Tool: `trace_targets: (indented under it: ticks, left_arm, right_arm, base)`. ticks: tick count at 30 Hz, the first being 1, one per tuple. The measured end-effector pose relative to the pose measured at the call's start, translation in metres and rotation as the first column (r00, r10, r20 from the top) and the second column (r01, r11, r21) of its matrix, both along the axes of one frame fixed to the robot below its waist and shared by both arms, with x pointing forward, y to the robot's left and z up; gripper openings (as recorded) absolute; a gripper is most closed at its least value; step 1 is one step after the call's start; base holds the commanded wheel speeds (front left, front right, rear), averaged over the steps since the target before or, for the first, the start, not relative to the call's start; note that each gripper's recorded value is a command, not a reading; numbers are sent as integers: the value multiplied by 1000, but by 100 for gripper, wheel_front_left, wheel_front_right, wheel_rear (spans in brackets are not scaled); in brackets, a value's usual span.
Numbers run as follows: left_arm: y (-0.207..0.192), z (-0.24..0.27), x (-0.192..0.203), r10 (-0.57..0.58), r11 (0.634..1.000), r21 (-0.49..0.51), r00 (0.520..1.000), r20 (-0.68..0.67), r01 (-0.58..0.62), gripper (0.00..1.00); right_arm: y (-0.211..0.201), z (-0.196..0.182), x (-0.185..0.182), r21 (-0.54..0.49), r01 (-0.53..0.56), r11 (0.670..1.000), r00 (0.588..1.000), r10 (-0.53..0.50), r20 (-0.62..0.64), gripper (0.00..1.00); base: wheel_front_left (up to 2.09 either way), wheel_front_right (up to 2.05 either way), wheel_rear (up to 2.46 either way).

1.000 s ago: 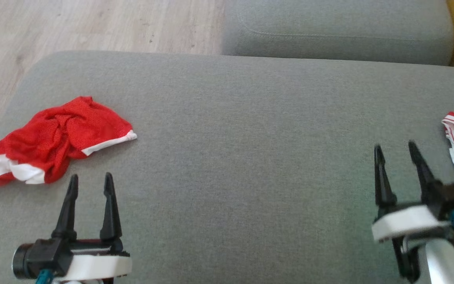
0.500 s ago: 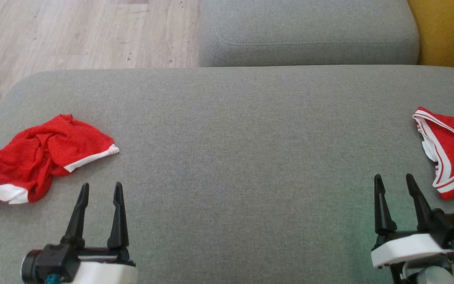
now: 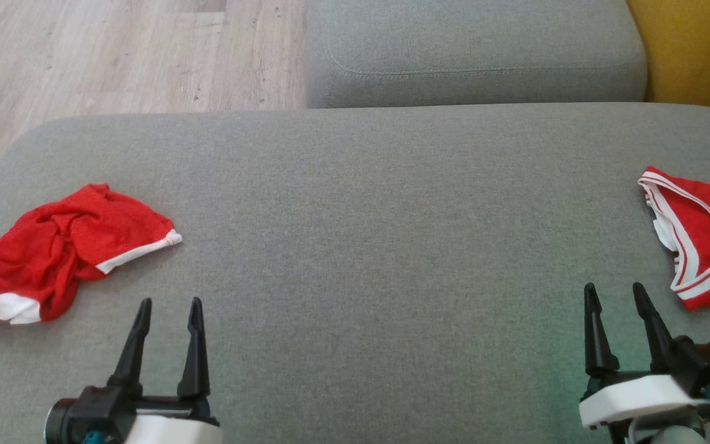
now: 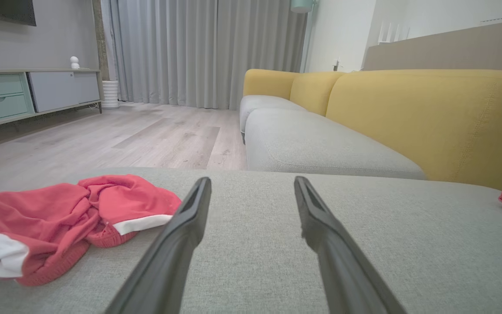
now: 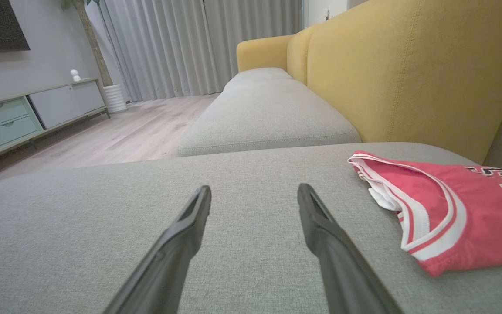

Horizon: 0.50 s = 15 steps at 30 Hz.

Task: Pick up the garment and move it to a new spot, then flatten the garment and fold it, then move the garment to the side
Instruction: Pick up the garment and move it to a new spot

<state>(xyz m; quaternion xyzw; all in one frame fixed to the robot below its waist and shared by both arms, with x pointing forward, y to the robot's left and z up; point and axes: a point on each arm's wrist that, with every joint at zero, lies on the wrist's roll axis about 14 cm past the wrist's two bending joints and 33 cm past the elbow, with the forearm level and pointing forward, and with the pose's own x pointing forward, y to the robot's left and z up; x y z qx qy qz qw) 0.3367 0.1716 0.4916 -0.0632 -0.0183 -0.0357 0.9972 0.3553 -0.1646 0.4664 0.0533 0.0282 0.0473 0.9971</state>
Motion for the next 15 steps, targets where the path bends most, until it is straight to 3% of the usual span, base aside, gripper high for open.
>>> trace_targets:
  ticks: [9, 15]
  left_arm:
    - [0, -12, -7, -1, 1000, 4, 999, -37, 1, 100]
    - [22, -25, -29, 71, 997, 4, 994, -77, -71, 100]
  right_arm:
    - [12, -3, 1, 13, -33, 999, 999, 33, -10, 100]
    - [53, -7, 6, 35, -157, 987, 987, 158, -22, 100]
  base:
    - [0, 0, 0]
    - [0, 0, 0]
